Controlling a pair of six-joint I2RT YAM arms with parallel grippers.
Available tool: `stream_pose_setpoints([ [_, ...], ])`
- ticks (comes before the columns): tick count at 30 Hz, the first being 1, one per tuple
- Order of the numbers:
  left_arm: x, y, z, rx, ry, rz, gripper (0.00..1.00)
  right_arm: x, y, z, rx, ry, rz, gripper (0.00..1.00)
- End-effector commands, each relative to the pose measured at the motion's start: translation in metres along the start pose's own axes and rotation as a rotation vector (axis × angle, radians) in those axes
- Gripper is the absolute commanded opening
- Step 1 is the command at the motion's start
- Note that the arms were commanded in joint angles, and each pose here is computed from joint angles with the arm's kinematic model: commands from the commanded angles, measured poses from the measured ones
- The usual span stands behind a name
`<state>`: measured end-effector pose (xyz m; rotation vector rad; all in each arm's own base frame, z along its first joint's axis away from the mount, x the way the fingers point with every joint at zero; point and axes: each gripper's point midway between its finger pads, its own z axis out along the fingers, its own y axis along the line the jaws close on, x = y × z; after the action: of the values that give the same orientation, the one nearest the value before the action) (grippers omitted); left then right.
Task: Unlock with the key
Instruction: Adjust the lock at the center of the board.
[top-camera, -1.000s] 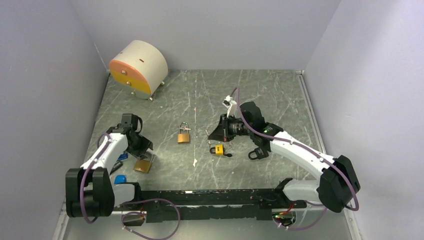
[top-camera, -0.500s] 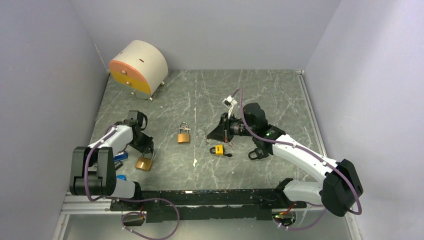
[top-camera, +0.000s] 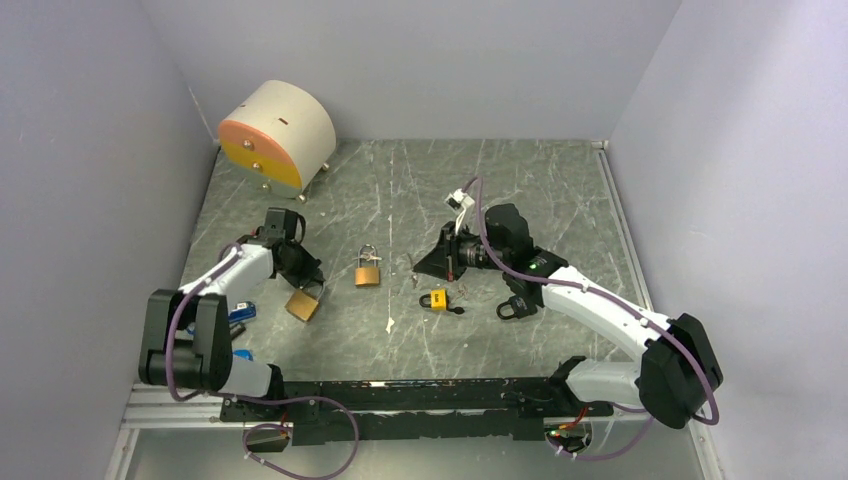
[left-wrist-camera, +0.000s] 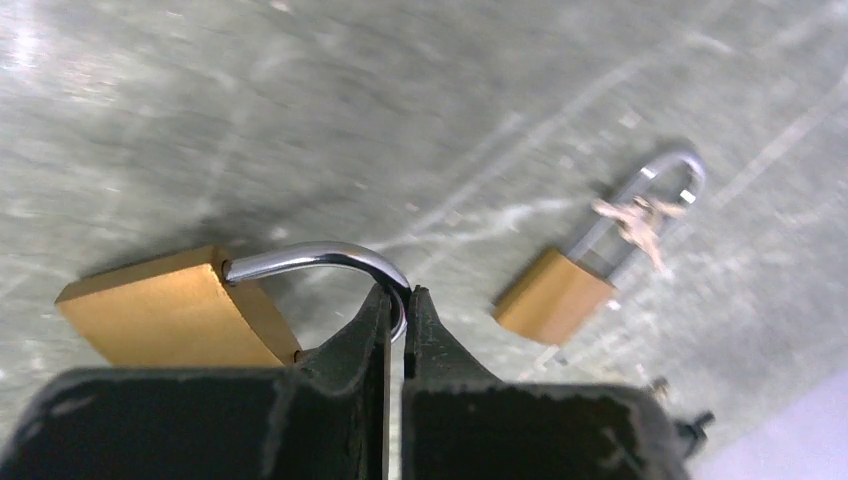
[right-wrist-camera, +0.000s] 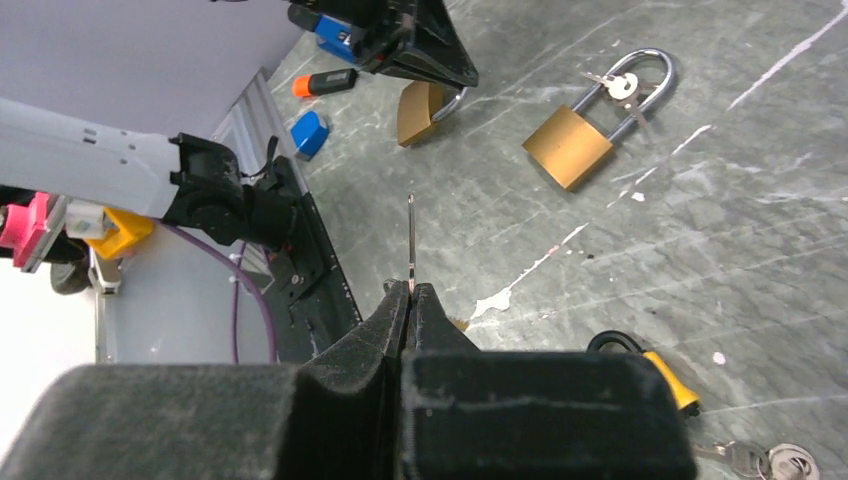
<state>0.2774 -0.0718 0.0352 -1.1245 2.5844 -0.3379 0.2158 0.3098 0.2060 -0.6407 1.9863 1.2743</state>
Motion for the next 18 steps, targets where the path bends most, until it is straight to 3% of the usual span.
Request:
stream_pose_setpoints([
  [1,0.000,-0.047,-0.031,0.267,-0.035,0.087,0.03,-0.030,0.004,-0.007,0.018,-0.078,-0.067,0.00],
  [6,0.004,-0.057,-0.056,0.399,-0.075,0.117,0.03,-0.029,0.001,-0.010,0.029,-0.081,-0.061,0.00],
  [18,0.017,-0.007,-0.075,0.296,-0.141,0.052,0.02,-0.024,-0.001,-0.008,0.023,-0.077,-0.026,0.00],
])
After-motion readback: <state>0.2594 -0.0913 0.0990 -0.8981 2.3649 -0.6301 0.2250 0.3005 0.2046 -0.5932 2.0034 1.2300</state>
